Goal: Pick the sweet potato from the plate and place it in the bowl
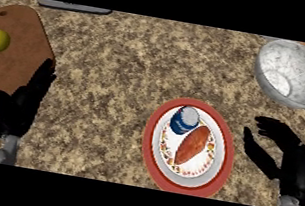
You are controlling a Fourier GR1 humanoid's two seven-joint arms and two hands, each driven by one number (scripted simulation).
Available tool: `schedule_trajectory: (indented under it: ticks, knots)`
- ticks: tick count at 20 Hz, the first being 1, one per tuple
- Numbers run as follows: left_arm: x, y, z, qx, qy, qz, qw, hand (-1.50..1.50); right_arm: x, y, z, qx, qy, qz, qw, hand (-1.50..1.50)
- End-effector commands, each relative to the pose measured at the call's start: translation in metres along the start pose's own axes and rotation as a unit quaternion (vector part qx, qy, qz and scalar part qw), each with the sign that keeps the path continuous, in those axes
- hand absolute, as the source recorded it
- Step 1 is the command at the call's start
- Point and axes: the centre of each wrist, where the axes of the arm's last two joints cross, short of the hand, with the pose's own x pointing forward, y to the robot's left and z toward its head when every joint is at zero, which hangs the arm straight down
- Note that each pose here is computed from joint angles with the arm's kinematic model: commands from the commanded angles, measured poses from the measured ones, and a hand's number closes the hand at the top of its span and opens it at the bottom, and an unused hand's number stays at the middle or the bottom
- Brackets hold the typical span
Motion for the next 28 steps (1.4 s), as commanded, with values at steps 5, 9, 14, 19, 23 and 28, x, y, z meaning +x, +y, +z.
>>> schedule_trajectory:
  ticks: [5, 9, 14, 19, 23, 28]
  knots:
    - [0.027, -0.041, -0.003, -0.05, -0.055, 0.039, 0.9965, 0.0, 0.006, 0.083, 0.052, -0.251, -0.12, -0.068, 0.958, -1.5]
    - [0.022, -0.045, -0.004, -0.053, -0.061, 0.033, 0.9962, 0.0, -0.001, 0.116, 0.087, -0.291, -0.143, -0.036, 0.945, -1.5]
    - [0.033, -0.045, -0.007, -0.062, -0.06, 0.031, 0.9958, 0.0, -0.022, 0.095, 0.086, -0.309, -0.064, 0.028, 0.949, -1.5]
    - [0.035, -0.05, -0.01, -0.059, -0.067, 0.031, 0.9955, 0.0, 0.003, 0.087, 0.092, -0.271, 0.006, 0.011, 0.963, -1.5]
    - [0.032, -0.061, -0.013, -0.062, -0.061, 0.034, 0.9956, 0.0, 0.018, 0.084, 0.09, -0.234, 0.084, 0.033, 0.968, -1.5]
    - [0.039, -0.067, -0.004, -0.065, -0.07, 0.039, 0.9947, 0.0, 0.043, 0.089, 0.093, -0.199, 0.169, 0.071, 0.963, -1.5]
